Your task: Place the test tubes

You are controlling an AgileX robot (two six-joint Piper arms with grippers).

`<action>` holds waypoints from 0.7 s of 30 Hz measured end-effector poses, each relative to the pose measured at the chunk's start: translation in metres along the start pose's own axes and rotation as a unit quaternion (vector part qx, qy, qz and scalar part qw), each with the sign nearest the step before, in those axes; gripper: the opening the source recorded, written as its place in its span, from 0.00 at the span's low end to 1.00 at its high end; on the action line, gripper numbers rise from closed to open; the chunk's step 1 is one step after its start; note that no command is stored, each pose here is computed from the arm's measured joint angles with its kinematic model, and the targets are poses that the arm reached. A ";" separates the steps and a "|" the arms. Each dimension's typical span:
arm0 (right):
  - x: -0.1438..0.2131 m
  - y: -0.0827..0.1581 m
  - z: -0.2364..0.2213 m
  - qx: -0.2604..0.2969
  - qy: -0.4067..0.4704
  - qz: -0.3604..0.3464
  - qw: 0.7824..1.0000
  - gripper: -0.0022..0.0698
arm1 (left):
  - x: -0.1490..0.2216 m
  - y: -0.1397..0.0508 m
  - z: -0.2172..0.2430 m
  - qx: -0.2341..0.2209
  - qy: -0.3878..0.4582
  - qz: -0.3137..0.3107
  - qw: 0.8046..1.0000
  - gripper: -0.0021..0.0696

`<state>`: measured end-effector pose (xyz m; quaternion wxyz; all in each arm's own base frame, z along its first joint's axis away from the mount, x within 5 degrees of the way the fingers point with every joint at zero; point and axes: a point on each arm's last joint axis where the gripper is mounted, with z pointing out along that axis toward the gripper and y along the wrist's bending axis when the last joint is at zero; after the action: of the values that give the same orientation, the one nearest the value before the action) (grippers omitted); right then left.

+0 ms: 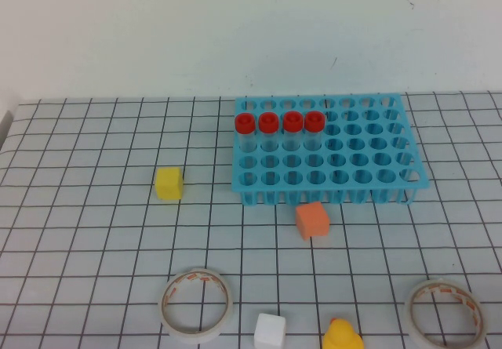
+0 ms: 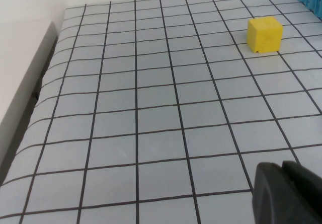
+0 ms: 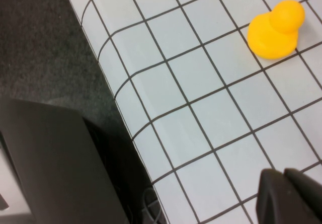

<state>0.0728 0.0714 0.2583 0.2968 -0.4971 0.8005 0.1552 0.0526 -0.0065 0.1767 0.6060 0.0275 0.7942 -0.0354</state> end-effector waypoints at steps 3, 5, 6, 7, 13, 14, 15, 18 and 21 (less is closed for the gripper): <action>0.000 0.000 0.000 0.000 0.000 0.000 1.000 0.03 | 0.000 0.000 0.000 0.000 0.000 0.000 1.000 0.03; 0.000 0.000 0.000 0.000 0.000 0.000 1.000 0.03 | 0.000 0.000 0.000 0.000 0.000 -0.001 1.000 0.03; 0.000 0.000 0.000 0.001 0.001 -0.001 1.000 0.03 | 0.000 0.000 0.000 0.000 0.000 -0.001 1.000 0.03; 0.001 0.000 -0.001 0.007 0.000 -0.008 1.000 0.03 | 0.000 0.000 0.000 0.000 0.000 -0.001 1.000 0.03; 0.005 0.006 -0.019 0.058 -0.044 -0.057 0.996 0.03 | 0.000 0.000 0.000 0.000 0.000 -0.001 1.000 0.03; 0.006 0.008 -0.024 0.072 -0.061 -0.062 0.994 0.03 | 0.000 0.000 0.000 0.000 0.000 -0.001 1.000 0.03; 0.007 0.009 -0.029 0.086 -0.076 -0.064 0.991 0.03 | 0.000 0.000 0.000 0.000 0.000 -0.001 1.000 0.03; 0.011 0.014 -0.045 0.148 -0.128 -0.061 0.979 0.03 | 0.000 0.000 0.000 0.000 0.000 -0.001 1.000 0.03; 0.024 0.014 -0.052 0.241 -0.143 -0.032 0.960 0.03 | 0.000 0.000 0.000 0.000 0.000 -0.002 1.000 0.03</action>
<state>0.0354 0.0327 0.2827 0.5236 -0.4092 0.7470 0.0175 0.0526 -0.0065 0.1767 0.6059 0.0257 0.7943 -0.0368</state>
